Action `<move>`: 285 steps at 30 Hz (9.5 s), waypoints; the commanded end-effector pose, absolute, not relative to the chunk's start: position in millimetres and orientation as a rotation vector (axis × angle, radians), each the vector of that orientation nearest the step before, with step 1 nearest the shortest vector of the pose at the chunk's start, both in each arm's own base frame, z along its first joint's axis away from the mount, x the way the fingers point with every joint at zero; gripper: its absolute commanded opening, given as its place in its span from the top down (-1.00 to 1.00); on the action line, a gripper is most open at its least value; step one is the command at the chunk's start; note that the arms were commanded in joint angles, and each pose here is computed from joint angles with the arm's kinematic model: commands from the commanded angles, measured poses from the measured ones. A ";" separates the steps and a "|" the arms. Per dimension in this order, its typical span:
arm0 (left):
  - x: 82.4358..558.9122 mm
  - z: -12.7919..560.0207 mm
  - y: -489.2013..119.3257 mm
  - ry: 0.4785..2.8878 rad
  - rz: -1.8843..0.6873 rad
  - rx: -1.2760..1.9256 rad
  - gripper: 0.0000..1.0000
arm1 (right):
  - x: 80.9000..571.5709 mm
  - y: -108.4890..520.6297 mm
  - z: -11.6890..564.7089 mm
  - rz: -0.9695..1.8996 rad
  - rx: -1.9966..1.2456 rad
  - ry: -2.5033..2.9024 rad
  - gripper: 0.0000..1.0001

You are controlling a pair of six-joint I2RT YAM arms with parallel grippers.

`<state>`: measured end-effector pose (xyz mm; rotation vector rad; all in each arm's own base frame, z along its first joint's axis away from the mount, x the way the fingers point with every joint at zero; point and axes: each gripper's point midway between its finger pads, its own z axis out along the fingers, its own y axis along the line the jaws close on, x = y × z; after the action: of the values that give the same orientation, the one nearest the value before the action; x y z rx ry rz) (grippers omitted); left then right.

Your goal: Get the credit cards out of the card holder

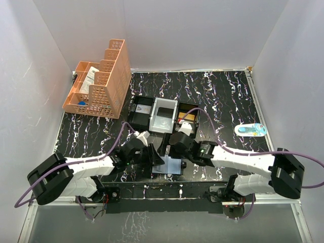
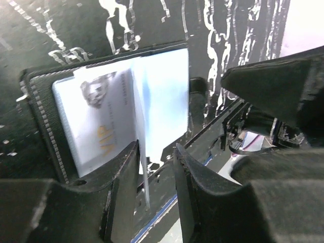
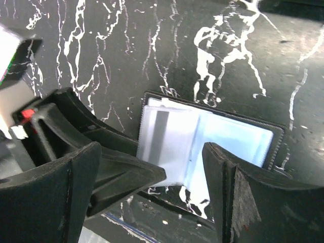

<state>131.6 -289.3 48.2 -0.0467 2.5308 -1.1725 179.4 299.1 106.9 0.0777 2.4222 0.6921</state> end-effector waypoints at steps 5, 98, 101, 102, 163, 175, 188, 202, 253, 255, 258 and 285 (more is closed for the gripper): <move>140.3 77.5 -323.0 2.474 -1.247 0.057 0.33 | 177.0 258.7 99.3 0.752 0.206 2.405 -0.61; 134.9 54.4 -338.9 2.470 -1.225 -0.118 0.60 | 157.1 241.8 25.7 0.715 0.120 2.573 0.52; 134.6 54.7 -339.5 2.461 -1.268 -0.121 0.62 | 156.4 241.0 23.7 0.715 0.124 2.576 0.51; 134.5 54.7 -339.5 2.457 -1.280 -0.125 0.63 | 156.4 241.3 24.0 0.718 0.126 2.575 0.52; 139.8 43.8 -320.2 2.462 -1.258 -0.249 1.00 | 159.7 236.9 23.8 0.713 0.139 2.572 0.51; 139.6 47.3 -300.1 2.492 -1.106 -0.192 1.00 | 162.5 243.4 38.3 0.758 0.097 2.542 0.48; 146.3 74.5 -278.3 2.486 -0.941 -0.166 1.00 | 157.8 287.7 118.0 1.136 -0.114 2.335 0.33; 145.9 74.8 -225.3 2.487 -0.701 -0.277 1.00 | 153.1 325.8 103.2 1.267 -0.223 2.417 0.32; 160.2 201.9 -218.8 1.937 -1.670 -0.054 1.00 | 179.0 325.0 226.8 1.676 -0.205 1.959 -0.67; 160.5 204.3 -218.4 1.934 -1.666 -0.055 1.00 | 178.4 329.9 225.2 1.707 -0.213 1.971 -0.56; 159.8 203.7 -218.2 1.950 -1.663 -0.061 1.00 | 174.4 336.5 227.7 1.759 -0.233 1.961 -0.46; 151.1 209.0 -219.1 1.927 -1.703 -0.019 1.00 | 160.6 371.7 235.4 2.037 -0.286 1.919 0.40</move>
<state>155.5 -217.5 195.5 -0.0719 1.9617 -1.6668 163.8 362.1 191.9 -0.1938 2.1018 1.9162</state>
